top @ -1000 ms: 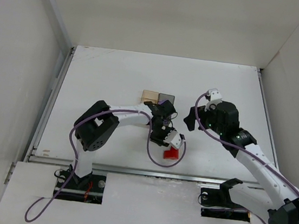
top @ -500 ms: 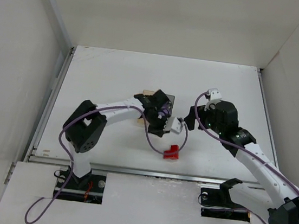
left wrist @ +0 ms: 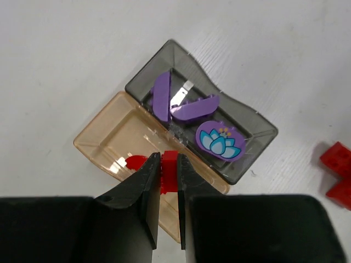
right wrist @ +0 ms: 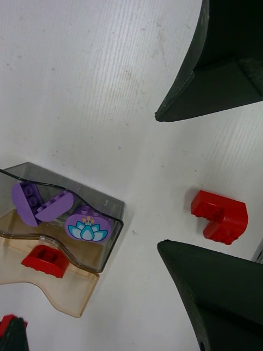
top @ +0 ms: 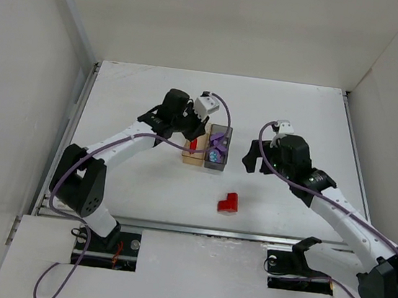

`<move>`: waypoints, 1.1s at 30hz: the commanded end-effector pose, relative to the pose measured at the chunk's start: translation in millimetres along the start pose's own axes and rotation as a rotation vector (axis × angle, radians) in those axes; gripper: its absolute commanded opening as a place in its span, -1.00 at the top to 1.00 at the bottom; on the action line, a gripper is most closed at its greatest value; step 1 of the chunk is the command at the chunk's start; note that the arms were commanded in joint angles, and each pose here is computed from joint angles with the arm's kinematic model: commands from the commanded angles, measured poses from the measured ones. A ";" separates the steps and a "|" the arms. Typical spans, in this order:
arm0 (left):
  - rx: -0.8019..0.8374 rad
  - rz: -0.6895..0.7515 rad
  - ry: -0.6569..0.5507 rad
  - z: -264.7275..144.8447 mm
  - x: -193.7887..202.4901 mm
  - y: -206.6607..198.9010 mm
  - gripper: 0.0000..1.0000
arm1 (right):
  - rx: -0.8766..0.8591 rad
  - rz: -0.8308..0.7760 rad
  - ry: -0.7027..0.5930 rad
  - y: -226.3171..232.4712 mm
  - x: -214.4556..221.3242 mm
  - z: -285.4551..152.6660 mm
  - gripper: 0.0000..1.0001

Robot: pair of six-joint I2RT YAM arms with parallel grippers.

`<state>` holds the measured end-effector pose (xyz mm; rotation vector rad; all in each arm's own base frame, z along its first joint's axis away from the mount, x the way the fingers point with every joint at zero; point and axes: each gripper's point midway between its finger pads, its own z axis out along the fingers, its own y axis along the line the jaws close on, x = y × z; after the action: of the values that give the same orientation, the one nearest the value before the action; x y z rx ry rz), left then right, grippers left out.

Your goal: Sort the legos into containers by color

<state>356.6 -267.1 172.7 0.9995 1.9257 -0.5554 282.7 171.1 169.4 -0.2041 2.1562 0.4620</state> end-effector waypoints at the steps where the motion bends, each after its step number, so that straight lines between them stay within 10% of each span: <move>1: -0.085 -0.042 0.002 10.5 13.1 16.2 0.91 | -0.016 0.016 -0.037 10.7 -15.8 -2.8 -0.87; 11: -0.076 -0.003 0.056 15.4 33.8 23.1 -0.31 | -0.056 -0.023 0.125 22.3 17.6 6.5 -0.94; 33: 0.534 0.546 0.146 -28.9 74.3 -141.4 -0.38 | -0.185 0.307 0.412 31.8 115.6 21.5 -0.97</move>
<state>242.7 -299.9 128.2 1.7331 1.6382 -0.6356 203.5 200.6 60.0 -0.1360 2.6486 0.7331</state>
